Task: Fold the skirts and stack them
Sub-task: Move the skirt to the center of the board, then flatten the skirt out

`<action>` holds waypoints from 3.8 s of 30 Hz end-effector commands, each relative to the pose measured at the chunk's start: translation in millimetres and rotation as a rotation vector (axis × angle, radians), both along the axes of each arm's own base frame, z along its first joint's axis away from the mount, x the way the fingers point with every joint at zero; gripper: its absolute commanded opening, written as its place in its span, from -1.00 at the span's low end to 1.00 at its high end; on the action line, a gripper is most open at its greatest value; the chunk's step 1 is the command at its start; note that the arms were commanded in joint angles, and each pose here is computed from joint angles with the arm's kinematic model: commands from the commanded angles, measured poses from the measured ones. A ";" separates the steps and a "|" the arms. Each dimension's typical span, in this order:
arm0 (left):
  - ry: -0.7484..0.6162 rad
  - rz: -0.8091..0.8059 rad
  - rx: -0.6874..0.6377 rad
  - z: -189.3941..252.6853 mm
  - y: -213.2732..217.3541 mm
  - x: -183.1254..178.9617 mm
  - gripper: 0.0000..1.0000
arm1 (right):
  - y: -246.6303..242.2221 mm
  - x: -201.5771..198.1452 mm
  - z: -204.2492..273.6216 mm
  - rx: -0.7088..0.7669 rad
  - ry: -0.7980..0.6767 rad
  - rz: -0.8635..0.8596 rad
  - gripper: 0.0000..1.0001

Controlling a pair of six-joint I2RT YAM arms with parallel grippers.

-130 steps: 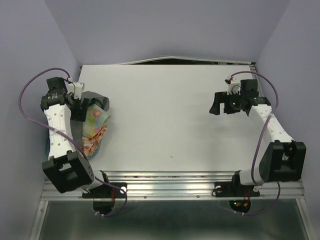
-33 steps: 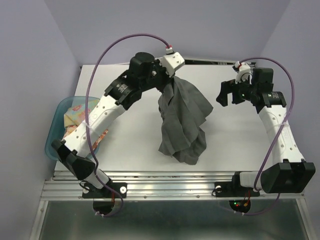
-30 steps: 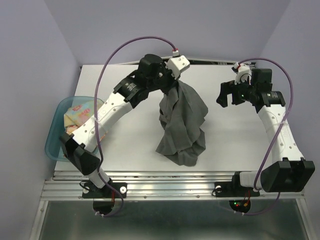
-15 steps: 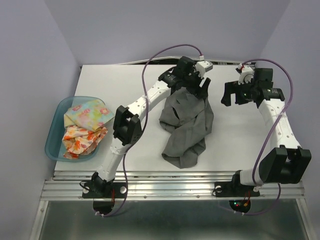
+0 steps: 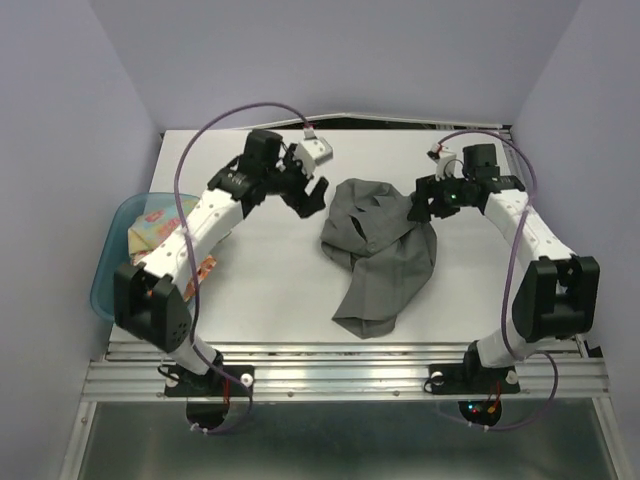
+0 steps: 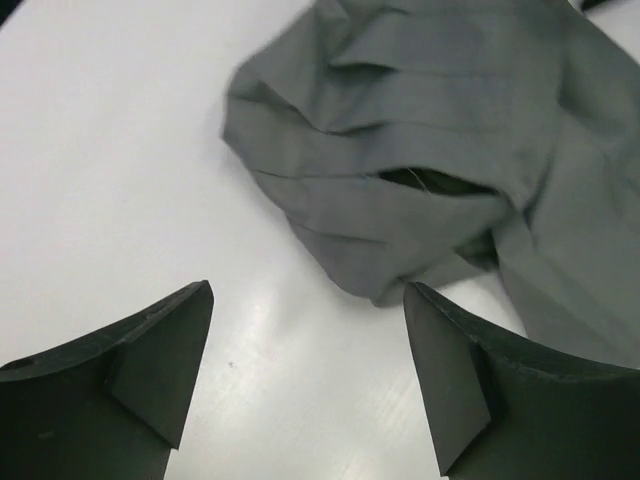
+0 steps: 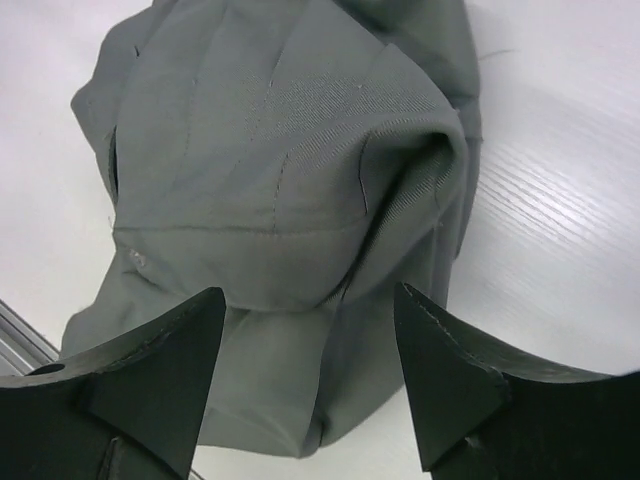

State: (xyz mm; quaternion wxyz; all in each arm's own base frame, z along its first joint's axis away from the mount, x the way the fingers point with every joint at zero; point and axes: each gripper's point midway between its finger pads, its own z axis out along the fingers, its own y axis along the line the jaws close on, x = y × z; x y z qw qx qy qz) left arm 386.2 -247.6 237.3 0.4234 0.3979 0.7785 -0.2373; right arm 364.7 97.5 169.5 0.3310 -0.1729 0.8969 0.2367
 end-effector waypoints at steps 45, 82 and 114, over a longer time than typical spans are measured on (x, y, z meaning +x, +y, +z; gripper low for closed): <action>-0.193 -0.560 -0.271 66.8 -53.3 -147.2 -1.00 | 34.1 23.6 47.5 0.025 -0.095 0.095 -0.99; 0.044 -0.245 0.186 -65.1 -73.0 -65.6 0.46 | 47.8 97.2 8.5 0.082 -0.006 0.051 0.20; 0.014 -0.380 0.238 -125.7 -113.2 -53.9 -0.40 | 81.9 109.1 -34.4 0.058 0.084 0.092 -0.99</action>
